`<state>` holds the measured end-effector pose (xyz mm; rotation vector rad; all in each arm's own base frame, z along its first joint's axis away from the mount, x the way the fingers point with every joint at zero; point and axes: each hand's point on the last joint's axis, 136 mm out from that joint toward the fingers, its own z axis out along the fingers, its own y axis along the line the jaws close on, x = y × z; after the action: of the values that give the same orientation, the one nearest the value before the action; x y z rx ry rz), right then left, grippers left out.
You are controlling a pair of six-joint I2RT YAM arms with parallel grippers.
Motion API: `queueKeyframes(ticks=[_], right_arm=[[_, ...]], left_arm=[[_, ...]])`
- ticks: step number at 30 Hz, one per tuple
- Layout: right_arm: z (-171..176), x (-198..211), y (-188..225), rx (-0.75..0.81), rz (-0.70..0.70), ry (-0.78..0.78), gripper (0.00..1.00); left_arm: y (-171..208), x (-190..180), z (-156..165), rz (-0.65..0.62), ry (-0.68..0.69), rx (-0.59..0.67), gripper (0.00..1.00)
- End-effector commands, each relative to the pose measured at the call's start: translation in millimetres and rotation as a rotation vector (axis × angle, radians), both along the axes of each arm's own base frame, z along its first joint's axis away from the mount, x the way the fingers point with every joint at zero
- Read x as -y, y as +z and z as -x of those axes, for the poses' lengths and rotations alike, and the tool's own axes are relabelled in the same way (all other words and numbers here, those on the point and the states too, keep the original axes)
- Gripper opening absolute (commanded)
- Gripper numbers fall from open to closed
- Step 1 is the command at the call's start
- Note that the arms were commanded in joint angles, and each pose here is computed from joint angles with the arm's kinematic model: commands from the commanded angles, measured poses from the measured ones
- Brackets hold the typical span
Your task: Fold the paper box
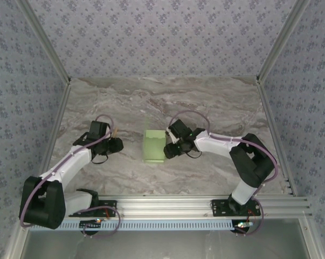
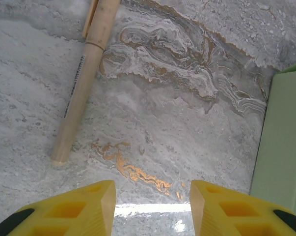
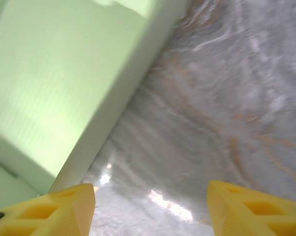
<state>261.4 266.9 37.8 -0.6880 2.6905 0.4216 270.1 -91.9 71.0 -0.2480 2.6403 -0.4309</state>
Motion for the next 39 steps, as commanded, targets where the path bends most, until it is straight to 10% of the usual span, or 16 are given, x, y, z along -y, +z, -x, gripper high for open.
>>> queueKeyframes(ticks=[1,17,25,39], right_arm=[[2,-3,15,0.013,-0.058,-0.021,0.64],[-25,-22,40,-0.041,-0.334,0.012,0.61],[-35,-29,21,-0.053,-0.37,-0.037,0.36],[-32,-5,-5,0.097,-0.022,-0.095,0.15]], left_arm=[[-2,1,-4,-0.003,0.008,0.009,0.44],[-1,9,-6,-0.018,-0.037,0.025,0.44],[-9,8,-1,-0.024,-0.045,0.011,0.44],[-15,13,2,0.003,-0.057,0.014,0.44]])
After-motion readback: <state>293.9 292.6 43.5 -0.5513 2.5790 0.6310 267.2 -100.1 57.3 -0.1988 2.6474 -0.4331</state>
